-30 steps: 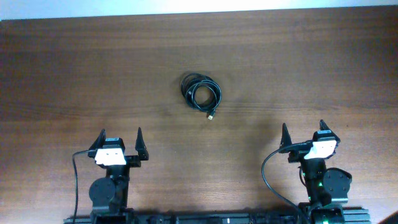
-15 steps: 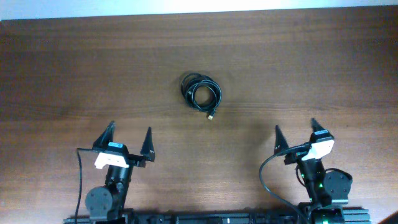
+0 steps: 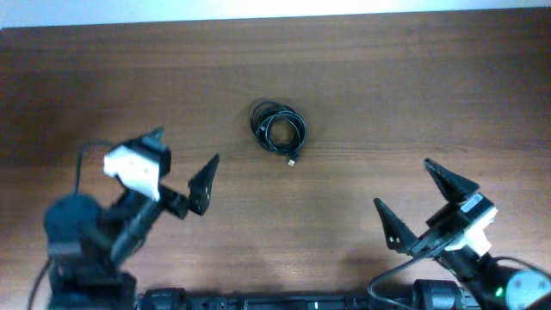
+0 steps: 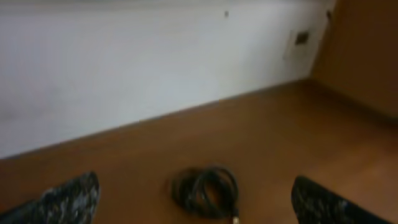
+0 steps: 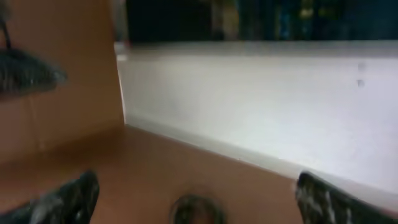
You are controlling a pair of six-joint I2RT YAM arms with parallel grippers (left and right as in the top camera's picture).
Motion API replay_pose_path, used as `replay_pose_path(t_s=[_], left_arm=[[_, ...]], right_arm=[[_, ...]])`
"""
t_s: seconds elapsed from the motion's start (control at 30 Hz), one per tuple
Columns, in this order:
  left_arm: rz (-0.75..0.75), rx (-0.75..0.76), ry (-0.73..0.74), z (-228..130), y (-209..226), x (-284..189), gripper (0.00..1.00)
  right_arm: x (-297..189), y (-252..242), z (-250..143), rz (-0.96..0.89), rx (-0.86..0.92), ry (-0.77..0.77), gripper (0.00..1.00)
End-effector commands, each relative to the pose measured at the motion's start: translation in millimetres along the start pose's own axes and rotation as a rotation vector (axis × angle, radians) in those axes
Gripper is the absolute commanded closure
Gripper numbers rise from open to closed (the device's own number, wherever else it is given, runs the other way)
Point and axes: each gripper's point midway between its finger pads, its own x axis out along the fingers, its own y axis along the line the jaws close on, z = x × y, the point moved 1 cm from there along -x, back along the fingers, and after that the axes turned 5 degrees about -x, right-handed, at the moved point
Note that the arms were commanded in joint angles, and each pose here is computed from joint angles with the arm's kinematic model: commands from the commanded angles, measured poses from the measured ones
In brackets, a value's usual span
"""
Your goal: Untangle cables
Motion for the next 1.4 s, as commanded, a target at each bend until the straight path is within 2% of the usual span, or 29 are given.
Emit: replay_pose_path(t_s=[0.0,0.13,0.17,0.2,0.27,0.3,0.37,0.4,0.43,0.53,0.6,0.63,0.7,0.83,0.87,0.9,1.0,1.07,1.13,1.17,1.2,1.27,1.3,1.37], left_arm=[[-0.073,-0.073,0.2,16.1,4.0,25.7,0.01],[-0.119,-0.269,0.516,-8.1,20.7,73.1,0.01],[-0.134,-0.29,0.544,-14.4,23.2,83.0,0.01],[-0.154,-0.328,0.568,-20.8,24.2,91.4,0.01],[-0.213,-0.507,0.664,-45.9,26.2,118.3,0.01],[-0.237,-0.543,0.689,-53.8,27.0,126.8,0.01],[-0.296,-0.616,0.75,-74.7,27.0,146.6,0.01],[-0.306,-0.672,0.817,-97.2,27.7,162.9,0.01],[-0.309,-0.704,0.872,-114.9,24.9,173.2,0.01],[-0.342,-0.662,0.943,-157.0,16.7,208.1,0.01],[-0.316,-0.572,0.938,-177.1,19.3,232.2,0.01],[-0.237,-0.543,0.95,-187.3,27.5,239.7,0.01],[-0.112,-0.478,0.955,-199.3,40.6,250.7,0.01],[-0.072,-0.368,0.942,-207.8,29.8,267.6,0.03],[-0.074,-0.356,0.952,-211.2,24.9,268.6,0.14],[-0.084,-0.348,0.966,-215.9,18.2,269.9,0.25],[-0.097,-0.339,0.982,-221.5,10.2,271.2,0.32],[-0.097,-0.338,0.983,-222.2,9.8,271.5,0.47],[-0.097,-0.339,0.983,-222.2,10.0,271.3,0.73],[-0.101,-0.341,0.982,-221.7,9.4,271.4,0.91],[-0.128,-0.354,0.974,-215.9,4.6,271.0,1.0],[-0.284,-0.417,0.918,-180.5,-19.6,267.8,1.0],[-0.383,-0.426,0.846,-143.7,-36.3,261.9,1.0],[-0.404,-0.423,0.781,-110.6,-43.7,252.6,1.0]], right_arm=[[15.4,-15.5,12.5,-0.003,-0.021,0.18,0.02],[44.3,-22.9,9.5,0.123,0.206,0.43,0.02],[49.5,-19.7,10.8,0.172,0.255,0.444,0.01],[54.6,-13.1,12.1,0.24,0.348,0.459,0.02],[60.3,5.6,-0.3,0.402,0.714,0.561,0.01],[66.0,3.3,-5.2,0.425,0.753,0.575,0.01],[77.4,-2.8,-30.4,0.432,0.852,0.661,0.0],[84.7,-0.4,-57.0,0.411,0.879,0.77,0.0],[88.8,-0.8,-84.7,0.337,0.862,0.889,0.05],[92.0,3.2,-151.6,0.062,0.893,1.206,0.08],[97.1,26.1,-172.3,0.117,0.876,1.309,0.15],[97.8,34.2,-178.2,0.141,0.863,1.34,0.22],[98.6,42.0,-185.0,0.154,0.841,1.372,0.3],[100.7,41.5,-184.9,0.155,0.839,1.363,0.28],[100.7,41.3,-184.9,0.153,0.841,1.363,0.04],[102.4,40.7,-184.9,0.153,0.837,1.356,0.02],[106.7,39.6,-184.3,0.158,0.829,1.336,0.02],[106.6,39.6,-184.3,0.158,0.829,1.336,0.02],[106.6,39.6,-184.3,0.158,0.829,1.336,0.02],[106.5,39.6,-184.3,0.158,0.829,1.337,0.02],[106.4,39.6,-184.3,0.157,0.83,1.337,0.02],[106.4,39.7,-184.3,0.157,0.83,1.337,0.02],[106.1,40.6,-183.8,0.162,0.835,1.338,0.02],[106.7,43.2,-181.7,0.181,0.849,1.333,0.01]])
